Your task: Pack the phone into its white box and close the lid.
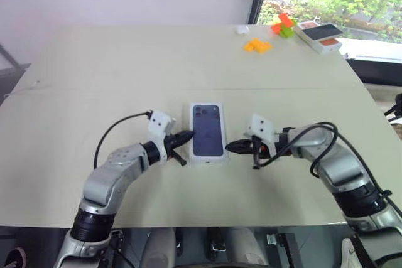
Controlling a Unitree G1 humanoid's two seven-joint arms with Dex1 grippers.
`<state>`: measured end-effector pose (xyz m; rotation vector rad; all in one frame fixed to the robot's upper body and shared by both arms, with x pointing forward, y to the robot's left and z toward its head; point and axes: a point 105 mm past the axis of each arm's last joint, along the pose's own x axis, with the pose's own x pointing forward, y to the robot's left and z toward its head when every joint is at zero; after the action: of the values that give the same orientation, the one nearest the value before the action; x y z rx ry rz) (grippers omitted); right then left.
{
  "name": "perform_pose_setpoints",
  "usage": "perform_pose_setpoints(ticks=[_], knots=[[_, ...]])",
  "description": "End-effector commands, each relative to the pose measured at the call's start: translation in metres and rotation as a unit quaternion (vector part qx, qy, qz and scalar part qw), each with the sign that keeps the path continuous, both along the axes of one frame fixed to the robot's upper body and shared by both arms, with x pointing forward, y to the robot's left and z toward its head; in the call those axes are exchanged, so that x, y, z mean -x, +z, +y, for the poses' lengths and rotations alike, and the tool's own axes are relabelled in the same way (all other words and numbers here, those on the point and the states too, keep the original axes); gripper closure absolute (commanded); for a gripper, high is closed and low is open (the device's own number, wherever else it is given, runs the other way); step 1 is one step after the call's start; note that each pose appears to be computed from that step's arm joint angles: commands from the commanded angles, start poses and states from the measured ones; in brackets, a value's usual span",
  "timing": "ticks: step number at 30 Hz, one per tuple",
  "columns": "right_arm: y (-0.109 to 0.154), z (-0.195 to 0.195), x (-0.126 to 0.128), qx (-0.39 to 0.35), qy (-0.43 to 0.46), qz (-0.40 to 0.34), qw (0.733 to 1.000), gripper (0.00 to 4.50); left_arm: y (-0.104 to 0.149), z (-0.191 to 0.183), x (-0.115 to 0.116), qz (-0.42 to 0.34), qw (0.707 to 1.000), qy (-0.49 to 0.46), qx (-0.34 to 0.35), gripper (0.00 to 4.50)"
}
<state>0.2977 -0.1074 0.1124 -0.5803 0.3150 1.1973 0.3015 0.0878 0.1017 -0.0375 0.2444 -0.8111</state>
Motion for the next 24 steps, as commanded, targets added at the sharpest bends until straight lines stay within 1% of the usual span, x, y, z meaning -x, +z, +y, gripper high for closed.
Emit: perform_pose_setpoints(ticks=[1,4,6,8,9,10,12,13,15,16,17,18,20,21,24], knots=[[-0.004,0.0,-0.006,0.009,-0.014,-0.004,1.0,4.43,-0.011,0.005,-0.002,0.012,1.0,0.013,-0.008,4.5],[0.013,0.0,-0.013,-0.013,-0.017,-0.018,1.0,4.43,0.001,0.007,-0.006,0.009,1.0,0.018,0.011,4.5],[0.025,-0.002,-0.021,-0.036,-0.033,-0.025,0.998,4.43,0.006,0.011,-0.007,0.003,1.0,0.016,0.007,4.5],[0.04,-0.007,-0.033,-0.062,-0.056,-0.044,0.996,4.43,0.018,0.024,-0.01,-0.016,1.0,0.019,-0.005,4.5],[0.045,-0.01,-0.038,-0.073,-0.065,-0.044,0.994,4.5,0.023,0.03,-0.01,-0.024,1.0,0.016,-0.006,3.99],[0.05,-0.013,-0.041,-0.083,-0.07,-0.047,0.993,4.5,0.03,0.038,-0.011,-0.036,0.999,0.02,-0.007,3.69],[0.061,-0.016,-0.041,-0.114,-0.067,-0.03,0.991,3.99,0.042,0.057,-0.015,-0.06,0.997,0.034,-0.021,2.75],[0.064,-0.017,-0.039,-0.118,-0.058,-0.033,0.991,3.72,0.046,0.065,-0.017,-0.066,0.997,0.041,-0.025,2.24],[0.072,-0.02,-0.04,-0.12,-0.051,-0.06,0.99,2.8,0.052,0.082,-0.017,-0.081,0.995,0.045,-0.04,1.29],[0.075,-0.024,-0.04,-0.121,-0.048,-0.069,0.989,2.26,0.054,0.092,-0.017,-0.081,0.994,0.051,-0.045,0.73],[0.076,-0.027,-0.039,-0.121,-0.046,-0.075,0.989,1.82,0.056,0.102,-0.017,-0.084,0.993,0.058,-0.052,0.31],[0.078,-0.031,-0.038,-0.121,-0.042,-0.077,0.989,1.4,0.061,0.11,-0.015,-0.094,0.992,0.059,-0.055,0.04],[0.08,-0.041,-0.036,-0.119,-0.037,-0.076,0.989,0.34,0.065,0.125,-0.009,-0.103,0.991,0.058,-0.066,0.0],[0.08,-0.045,-0.034,-0.116,-0.035,-0.075,0.99,0.05,0.066,0.132,-0.005,-0.104,0.99,0.058,-0.073,0.0],[0.083,-0.058,-0.033,-0.112,-0.039,-0.08,0.99,0.05,0.062,0.152,0.006,-0.094,0.99,0.061,-0.089,0.0]])
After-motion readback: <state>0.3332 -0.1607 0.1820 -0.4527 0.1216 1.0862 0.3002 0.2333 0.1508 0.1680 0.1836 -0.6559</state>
